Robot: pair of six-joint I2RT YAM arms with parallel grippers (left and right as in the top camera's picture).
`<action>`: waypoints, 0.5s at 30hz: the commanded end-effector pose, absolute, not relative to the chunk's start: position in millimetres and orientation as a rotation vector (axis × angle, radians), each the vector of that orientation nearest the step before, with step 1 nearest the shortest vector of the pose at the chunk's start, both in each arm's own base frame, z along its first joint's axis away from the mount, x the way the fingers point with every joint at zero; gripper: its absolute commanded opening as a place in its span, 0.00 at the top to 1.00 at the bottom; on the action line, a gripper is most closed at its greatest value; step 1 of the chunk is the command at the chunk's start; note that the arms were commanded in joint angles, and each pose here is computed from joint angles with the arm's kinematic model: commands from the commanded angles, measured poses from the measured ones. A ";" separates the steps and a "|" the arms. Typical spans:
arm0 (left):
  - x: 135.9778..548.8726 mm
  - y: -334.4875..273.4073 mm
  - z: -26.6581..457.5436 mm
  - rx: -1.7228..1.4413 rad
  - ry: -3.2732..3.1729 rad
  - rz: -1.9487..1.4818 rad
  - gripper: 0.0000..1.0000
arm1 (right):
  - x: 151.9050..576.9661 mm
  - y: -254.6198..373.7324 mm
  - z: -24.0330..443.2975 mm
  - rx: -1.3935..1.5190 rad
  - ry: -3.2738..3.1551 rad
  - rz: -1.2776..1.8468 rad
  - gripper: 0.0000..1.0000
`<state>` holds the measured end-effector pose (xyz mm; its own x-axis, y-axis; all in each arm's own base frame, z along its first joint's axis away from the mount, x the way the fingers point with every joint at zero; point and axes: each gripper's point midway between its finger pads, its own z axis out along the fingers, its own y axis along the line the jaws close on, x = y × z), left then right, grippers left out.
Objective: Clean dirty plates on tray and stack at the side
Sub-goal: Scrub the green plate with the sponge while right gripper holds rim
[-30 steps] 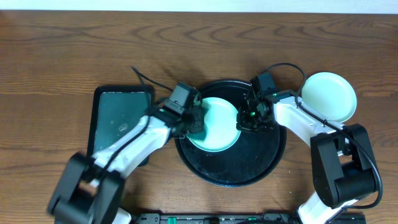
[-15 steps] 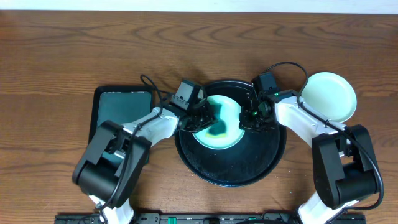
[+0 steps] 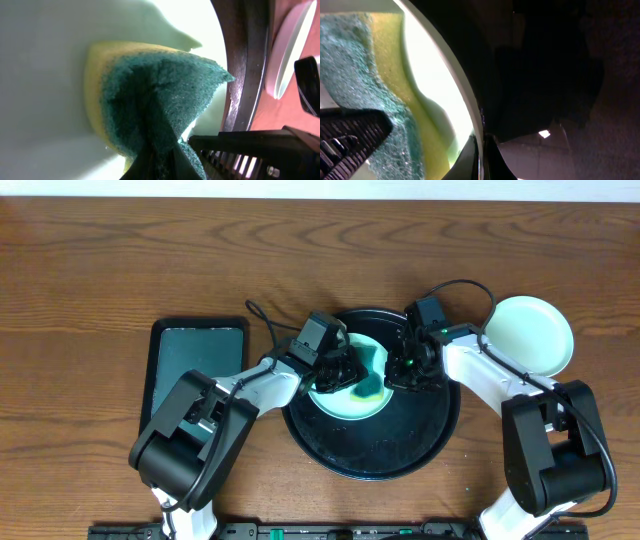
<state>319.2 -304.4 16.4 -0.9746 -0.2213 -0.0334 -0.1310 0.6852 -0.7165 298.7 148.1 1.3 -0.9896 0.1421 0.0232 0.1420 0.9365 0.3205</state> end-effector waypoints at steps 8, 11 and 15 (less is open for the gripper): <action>378.8 -209.4 5.3 -0.184 2.704 -0.559 0.93 | 282.2 154.1 -4.6 0.211 3.153 0.521 0.99; 383.7 -188.9 9.5 -0.133 2.722 -0.365 0.93 | 282.5 153.6 -4.8 0.212 3.152 0.516 0.99; 382.1 -162.8 14.2 -0.097 2.756 -0.121 0.93 | 282.7 153.0 -5.0 0.205 3.151 0.510 0.99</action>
